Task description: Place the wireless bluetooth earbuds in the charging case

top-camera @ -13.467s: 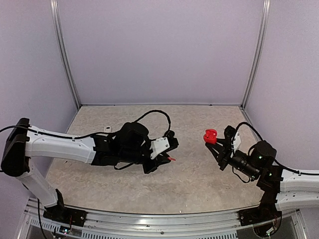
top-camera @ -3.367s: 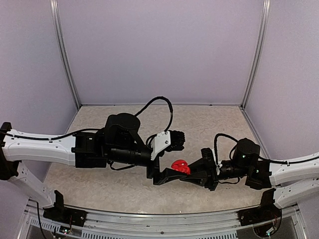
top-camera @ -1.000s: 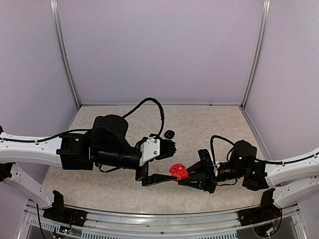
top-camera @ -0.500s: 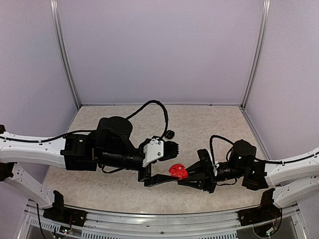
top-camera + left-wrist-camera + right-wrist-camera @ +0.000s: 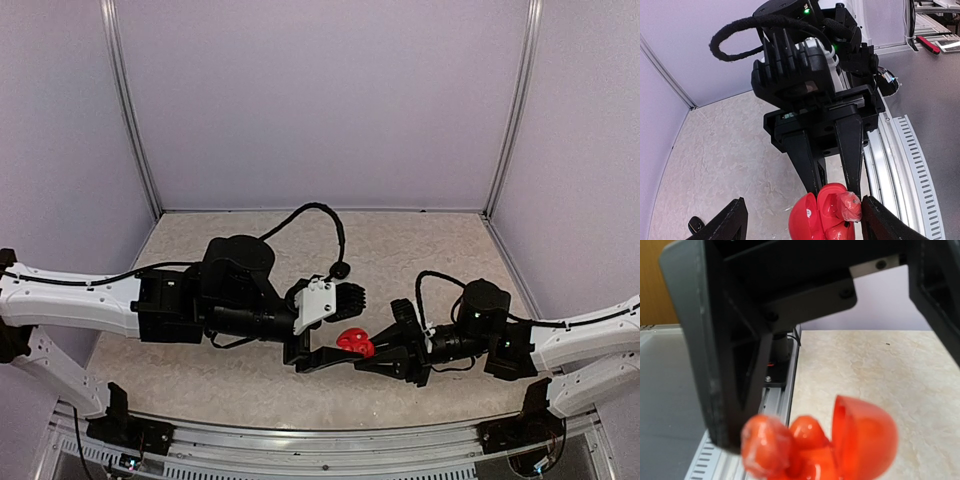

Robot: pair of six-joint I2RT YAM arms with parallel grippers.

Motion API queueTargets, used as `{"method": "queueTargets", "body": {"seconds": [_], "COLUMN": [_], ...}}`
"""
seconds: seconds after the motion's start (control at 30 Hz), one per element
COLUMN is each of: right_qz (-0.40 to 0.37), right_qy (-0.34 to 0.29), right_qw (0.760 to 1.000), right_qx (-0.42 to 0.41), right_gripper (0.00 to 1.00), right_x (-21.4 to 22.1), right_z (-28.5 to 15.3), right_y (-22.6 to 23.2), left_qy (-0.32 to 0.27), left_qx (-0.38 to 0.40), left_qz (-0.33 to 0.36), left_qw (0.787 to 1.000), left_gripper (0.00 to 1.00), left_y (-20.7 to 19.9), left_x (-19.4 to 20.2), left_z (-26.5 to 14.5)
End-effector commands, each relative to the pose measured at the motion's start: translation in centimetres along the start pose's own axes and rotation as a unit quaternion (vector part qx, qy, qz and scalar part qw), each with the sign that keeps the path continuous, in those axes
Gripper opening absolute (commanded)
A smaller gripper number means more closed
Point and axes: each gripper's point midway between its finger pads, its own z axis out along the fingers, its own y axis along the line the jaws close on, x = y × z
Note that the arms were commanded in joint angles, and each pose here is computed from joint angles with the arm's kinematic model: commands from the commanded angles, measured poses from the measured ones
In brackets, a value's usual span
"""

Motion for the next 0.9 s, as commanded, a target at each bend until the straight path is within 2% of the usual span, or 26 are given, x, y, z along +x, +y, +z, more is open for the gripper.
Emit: {"method": "queueTargets", "body": {"seconds": [0.0, 0.67, 0.87], "right_qz": [-0.026, -0.028, -0.031], "right_qy": [-0.024, -0.024, -0.030], "right_qw": [0.999, 0.999, 0.999], "right_qx": [-0.025, -0.026, 0.001], "right_gripper": [0.00, 0.00, 0.00], "right_x": [-2.0, -2.2, -2.5], "right_z": [0.3, 0.4, 0.2], "right_y": [1.0, 1.1, 0.4], "left_qy": [-0.001, 0.003, 0.010], "left_qx": [-0.031, -0.033, -0.043], "left_qz": [-0.007, -0.038, -0.051], "left_qw": [0.999, 0.999, 0.998], "left_gripper": [0.77, 0.75, 0.74], "left_y": [2.1, 3.4, 3.9], "left_x": [-0.3, 0.9, 1.5], "left_z": [0.2, 0.5, 0.8]}}
